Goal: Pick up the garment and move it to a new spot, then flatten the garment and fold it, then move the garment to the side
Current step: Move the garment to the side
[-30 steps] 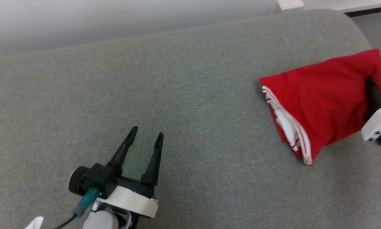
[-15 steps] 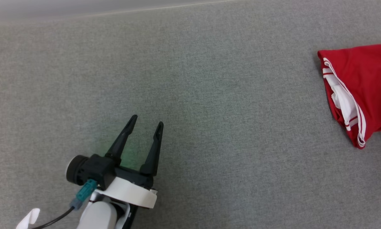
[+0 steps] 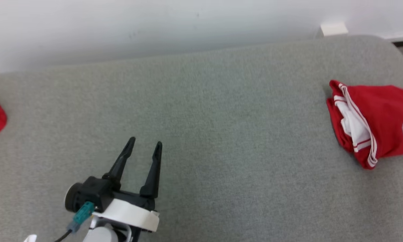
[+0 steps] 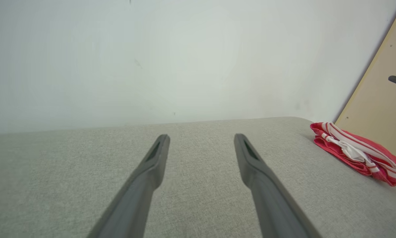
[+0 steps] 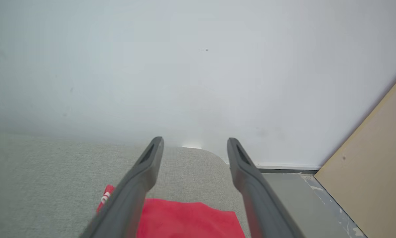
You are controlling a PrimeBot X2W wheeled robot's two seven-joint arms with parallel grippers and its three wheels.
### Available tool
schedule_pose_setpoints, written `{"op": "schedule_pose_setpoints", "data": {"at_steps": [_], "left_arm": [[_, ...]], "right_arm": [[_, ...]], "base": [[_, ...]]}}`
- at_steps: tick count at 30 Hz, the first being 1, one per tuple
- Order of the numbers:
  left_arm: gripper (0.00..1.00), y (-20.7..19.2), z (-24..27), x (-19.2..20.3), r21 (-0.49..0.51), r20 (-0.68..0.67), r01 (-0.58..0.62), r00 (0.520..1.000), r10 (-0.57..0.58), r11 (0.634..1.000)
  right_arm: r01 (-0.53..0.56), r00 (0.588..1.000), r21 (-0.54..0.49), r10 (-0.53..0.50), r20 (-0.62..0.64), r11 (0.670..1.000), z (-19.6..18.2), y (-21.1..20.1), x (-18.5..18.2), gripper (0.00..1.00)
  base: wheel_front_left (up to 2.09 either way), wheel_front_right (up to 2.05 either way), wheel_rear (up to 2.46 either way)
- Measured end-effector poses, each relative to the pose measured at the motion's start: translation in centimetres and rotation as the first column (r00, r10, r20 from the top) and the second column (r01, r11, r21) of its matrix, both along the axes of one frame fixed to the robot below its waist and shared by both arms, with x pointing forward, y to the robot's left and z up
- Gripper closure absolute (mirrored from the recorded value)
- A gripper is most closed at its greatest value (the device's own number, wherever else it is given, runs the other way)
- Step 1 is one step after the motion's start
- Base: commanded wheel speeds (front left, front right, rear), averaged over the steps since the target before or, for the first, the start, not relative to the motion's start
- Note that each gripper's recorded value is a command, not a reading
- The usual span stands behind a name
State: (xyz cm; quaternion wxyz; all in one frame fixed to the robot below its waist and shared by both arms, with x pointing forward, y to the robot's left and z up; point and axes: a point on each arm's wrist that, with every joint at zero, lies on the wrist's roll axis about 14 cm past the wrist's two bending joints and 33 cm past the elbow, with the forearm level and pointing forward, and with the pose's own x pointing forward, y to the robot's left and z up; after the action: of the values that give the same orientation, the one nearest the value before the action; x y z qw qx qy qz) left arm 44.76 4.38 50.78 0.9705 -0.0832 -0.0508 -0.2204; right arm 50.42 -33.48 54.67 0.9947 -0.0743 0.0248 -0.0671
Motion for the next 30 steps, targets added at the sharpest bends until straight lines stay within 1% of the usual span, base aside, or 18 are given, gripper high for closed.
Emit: {"op": "schedule_pose_setpoints", "data": {"at_steps": [2,5,6,7,9,12,14,17,19,23,25,27,30], "left_arm": [[0.00,0.8,1.0,-0.7,0.000,0.019,-0.026,0.999,0.026,1.000],[0.00,2.7,2.2,-1.7,0.005,0.042,-0.082,0.996,0.082,0.997],[0.00,2.7,2.2,-1.7,0.005,0.042,-0.082,0.996,0.082,0.997],[0.00,4.0,2.7,-2.4,0.007,0.052,-0.125,0.991,0.124,0.992],[0.00,5.3,3.1,-3.3,0.011,0.058,-0.162,0.985,0.161,0.987],[0.00,7.5,4.1,-4.3,0.004,0.080,-0.224,0.971,0.223,0.975],[0.00,9.0,4.4,-4.8,-0.001,0.086,-0.265,0.961,0.264,0.964],[0.00,11.2,4.5,-5.5,-0.008,0.088,-0.323,0.942,0.322,0.946],[0.00,12.2,4.3,-6.1,-0.009,0.081,-0.350,0.933,0.349,0.937],[0.00,12.8,3.7,-6.6,-0.008,0.065,-0.361,0.930,0.361,0.932],[0.00,12.8,3.4,-6.7,-0.007,0.057,-0.360,0.931,0.360,0.933],[0.00,12.9,3.0,-6.9,-0.006,0.046,-0.365,0.930,0.365,0.931],[0.00,12.9,2.8,-7.2,-0.015,0.037,-0.369,0.929,0.369,0.929]], "right_arm": [[-0.079,0.996,0.007,0.078,0.050,0.997,1.2,2.8,-0.4,0.00],[-0.175,0.978,0.012,0.172,0.118,0.985,3.0,6.1,-1.7,0.00],[-0.175,0.978,0.012,0.172,0.118,0.985,3.0,6.1,-1.7,0.00],[-0.216,0.965,0.017,0.211,0.154,0.976,3.8,7.3,-2.9,0.00],[-0.252,0.950,0.030,0.241,0.199,0.967,4.8,8.5,-4.2,0.00],[-0.302,0.924,0.067,0.275,0.267,0.951,6.2,10.4,-6.0,0.00],[-0.330,0.908,0.115,0.282,0.311,0.937,6.5,11.6,-7.1,0.00],[-0.365,0.895,0.189,0.287,0.342,0.912,5.6,13.6,-8.7,0.00],[-0.378,0.893,0.240,0.284,0.349,0.894,4.6,14.7,-9.9,0.00],[-0.371,0.907,0.324,0.264,0.327,0.871,2.2,16.2,-11.9,0.00],[-0.359,0.915,0.316,0.266,0.302,0.878,1.2,16.3,-12.7,0.00],[-0.341,0.925,0.335,0.249,0.288,0.878,0.3,16.2,-13.5,0.00],[-0.327,0.933,0.334,0.247,0.261,0.884,-0.8,16.3,-14.5,0.00]], "base": [[0.00,0.00,0.00],[0.00,0.00,0.00],[0.00,0.00,0.00],[0.00,0.00,0.00],[0.00,0.00,0.00],[0.00,0.00,0.00],[0.00,0.00,0.00],[0.00,0.00,0.00],[0.00,0.00,0.00],[0.00,0.00,0.00],[0.00,0.00,0.00],[0.00,0.00,0.00],[0.00,0.00,0.00]]}}
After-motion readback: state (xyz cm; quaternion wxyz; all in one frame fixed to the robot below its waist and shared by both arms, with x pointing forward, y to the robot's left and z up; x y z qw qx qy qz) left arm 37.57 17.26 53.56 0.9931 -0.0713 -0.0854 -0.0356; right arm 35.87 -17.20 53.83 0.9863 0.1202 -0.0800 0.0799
